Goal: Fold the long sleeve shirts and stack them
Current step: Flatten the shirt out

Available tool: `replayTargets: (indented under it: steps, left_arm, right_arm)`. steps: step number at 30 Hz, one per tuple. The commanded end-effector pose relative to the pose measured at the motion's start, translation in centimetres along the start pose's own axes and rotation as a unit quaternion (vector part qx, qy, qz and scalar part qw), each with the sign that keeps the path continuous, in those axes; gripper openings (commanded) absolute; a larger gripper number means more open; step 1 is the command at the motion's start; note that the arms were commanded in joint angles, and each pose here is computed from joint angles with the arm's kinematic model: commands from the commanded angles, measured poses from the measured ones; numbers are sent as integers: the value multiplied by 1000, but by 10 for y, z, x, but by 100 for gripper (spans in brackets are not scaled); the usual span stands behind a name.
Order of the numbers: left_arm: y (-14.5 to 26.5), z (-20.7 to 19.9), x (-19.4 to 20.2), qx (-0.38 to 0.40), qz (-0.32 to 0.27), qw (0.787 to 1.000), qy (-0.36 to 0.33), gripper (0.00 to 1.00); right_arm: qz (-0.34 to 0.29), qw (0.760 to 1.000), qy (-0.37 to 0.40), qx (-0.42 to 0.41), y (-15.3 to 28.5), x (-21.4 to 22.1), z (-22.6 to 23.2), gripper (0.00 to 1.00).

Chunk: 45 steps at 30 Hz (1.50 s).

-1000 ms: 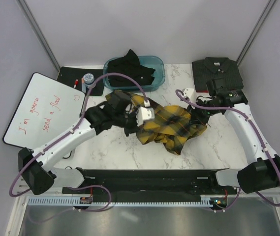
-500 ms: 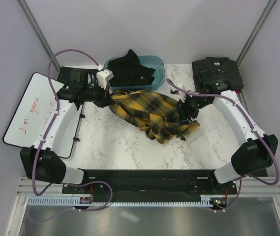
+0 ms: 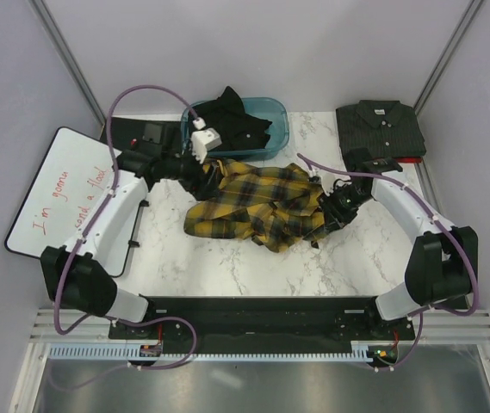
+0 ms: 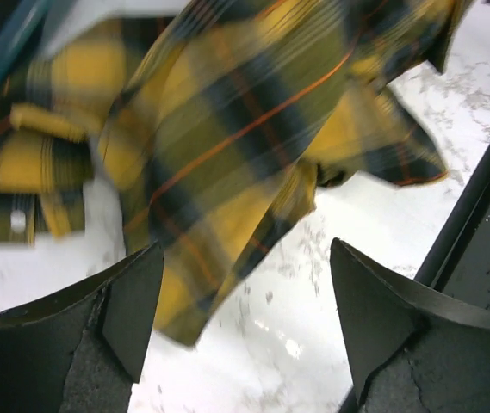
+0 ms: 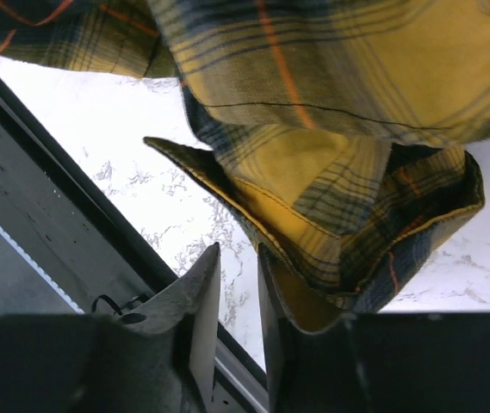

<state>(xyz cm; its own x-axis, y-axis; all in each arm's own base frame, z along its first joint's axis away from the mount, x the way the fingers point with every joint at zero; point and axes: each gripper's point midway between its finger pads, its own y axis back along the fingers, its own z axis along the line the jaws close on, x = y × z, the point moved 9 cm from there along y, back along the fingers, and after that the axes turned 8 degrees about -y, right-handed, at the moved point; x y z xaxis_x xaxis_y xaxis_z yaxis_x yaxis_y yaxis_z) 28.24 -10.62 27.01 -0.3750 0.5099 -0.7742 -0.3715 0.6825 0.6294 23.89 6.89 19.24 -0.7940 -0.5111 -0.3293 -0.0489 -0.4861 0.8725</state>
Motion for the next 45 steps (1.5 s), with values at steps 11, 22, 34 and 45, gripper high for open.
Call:
replayTargets:
  steps: [11,22,34,45]
  left_arm:
    - [-148,-15,-81,58,-8,986,-156,98]
    - [-76,15,-105,-14,-53,993,-103,2]
    - [19,23,15,-60,11,998,-24,38]
    - [-131,-45,-106,-33,14,977,-211,79]
  right_arm:
    - [-51,996,-47,53,13,-5,-30,0]
    - [-82,982,-81,148,52,1,-79,0]
    - [-98,984,-90,121,78,18,-95,13]
    - [-142,982,-121,14,51,-22,-67,87]
